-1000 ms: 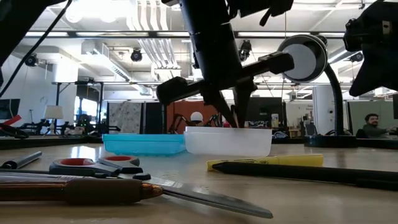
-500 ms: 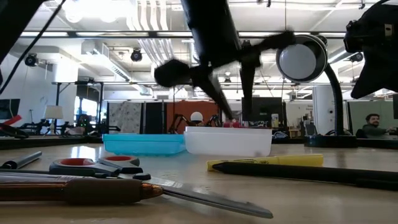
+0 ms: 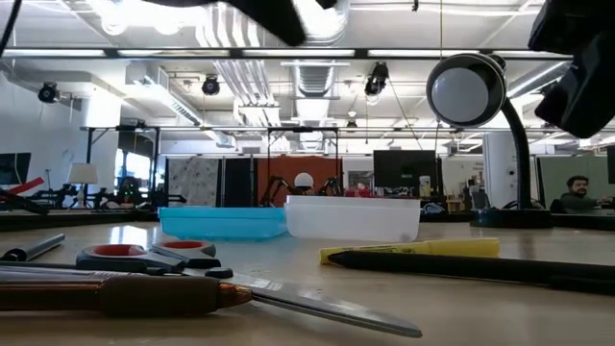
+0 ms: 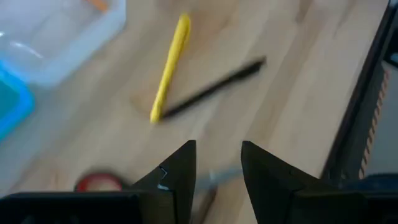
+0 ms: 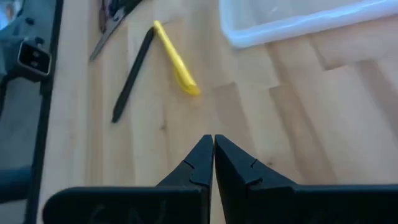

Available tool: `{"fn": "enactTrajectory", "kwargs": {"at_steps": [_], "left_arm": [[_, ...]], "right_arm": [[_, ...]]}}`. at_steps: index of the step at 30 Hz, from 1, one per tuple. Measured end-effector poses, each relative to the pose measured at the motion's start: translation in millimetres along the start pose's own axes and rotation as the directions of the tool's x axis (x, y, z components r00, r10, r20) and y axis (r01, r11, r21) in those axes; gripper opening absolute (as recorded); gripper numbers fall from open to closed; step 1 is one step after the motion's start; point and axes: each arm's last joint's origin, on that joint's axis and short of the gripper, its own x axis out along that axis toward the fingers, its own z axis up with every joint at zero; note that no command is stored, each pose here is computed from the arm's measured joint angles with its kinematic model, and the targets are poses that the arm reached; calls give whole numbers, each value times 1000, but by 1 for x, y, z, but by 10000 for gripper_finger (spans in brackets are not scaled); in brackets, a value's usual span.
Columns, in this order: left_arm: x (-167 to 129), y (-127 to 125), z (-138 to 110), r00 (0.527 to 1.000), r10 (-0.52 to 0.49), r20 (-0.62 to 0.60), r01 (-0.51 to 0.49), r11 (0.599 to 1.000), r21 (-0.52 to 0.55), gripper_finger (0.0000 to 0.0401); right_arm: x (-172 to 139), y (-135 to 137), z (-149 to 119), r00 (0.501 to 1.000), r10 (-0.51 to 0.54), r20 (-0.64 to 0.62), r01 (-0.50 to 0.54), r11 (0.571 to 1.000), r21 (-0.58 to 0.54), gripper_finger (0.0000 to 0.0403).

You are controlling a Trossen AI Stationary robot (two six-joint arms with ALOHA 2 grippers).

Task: Pick & place school supplies into a supply box
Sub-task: Put the black scissors into the supply box

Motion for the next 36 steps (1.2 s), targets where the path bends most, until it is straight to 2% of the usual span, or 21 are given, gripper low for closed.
{"fn": "enactTrajectory", "kwargs": {"at_steps": [4,7,8,10,12,13,14,15,16,17,18,19,21,24,26,27,29,33,36], "left_arm": [[-10,8,-22,990,124,-70,-128,990,-53,113],[-16,22,-35,953,276,-121,-289,952,-103,113],[-17,28,-39,934,326,-148,-345,929,-134,113],[-14,40,-44,876,408,-257,-466,853,-235,113],[-5,49,-48,822,427,-377,-546,780,-307,113],[0,51,-50,817,416,-399,-549,773,-319,113],[4,51,-50,833,387,-395,-518,798,-309,113],[6,48,-50,862,349,-367,-456,850,-265,113],[8,45,-49,898,308,-315,-374,910,-177,113],[9,40,-48,927,265,-264,-286,957,-43,113],[7,36,-49,947,227,-229,-208,972,106,113],[7,33,-50,956,201,-213,-144,956,257,113],[8,35,-53,954,208,-216,-82,874,478,113],[11,45,-58,940,256,-224,-51,757,651,113],[16,55,-59,933,281,-223,-30,682,731,113],[18,60,-59,930,290,-225,-23,659,752,113],[22,69,-58,935,269,-232,2,649,760,113],[20,82,-45,963,82,-258,143,657,740,113],[20,97,-36,973,-14,-228,182,653,735,112]], "right_arm": [[18,3,0,999,-4,-42,7,996,83,35],[31,2,-1,996,-40,-78,50,989,142,74],[36,2,-1,994,-52,-95,68,983,171,89],[44,3,2,991,-66,-112,90,970,225,118],[51,4,6,988,-85,-127,117,955,272,145],[55,5,8,986,-97,-134,133,948,289,156],[58,6,10,984,-106,-142,144,944,296,167],[61,8,13,984,-110,-143,149,944,296,177],[63,11,16,984,-111,-141,148,947,287,185],[65,15,20,985,-108,-137,143,950,277,192],[66,18,25,986,-105,-132,137,954,266,198],[67,21,27,985,-107,-135,139,958,252,202],[68,27,33,983,-117,-144,147,965,217,207],[67,34,42,981,-130,-146,153,976,157,210],[68,37,45,981,-130,-143,148,981,122,210],[69,37,45,981,-130,-144,146,983,108,210],[69,37,45,981,-132,-145,146,985,92,210],[67,37,45,981,-125,-148,139,986,90,210],[62,36,44,981,-123,-152,137,987,86,210]]}}
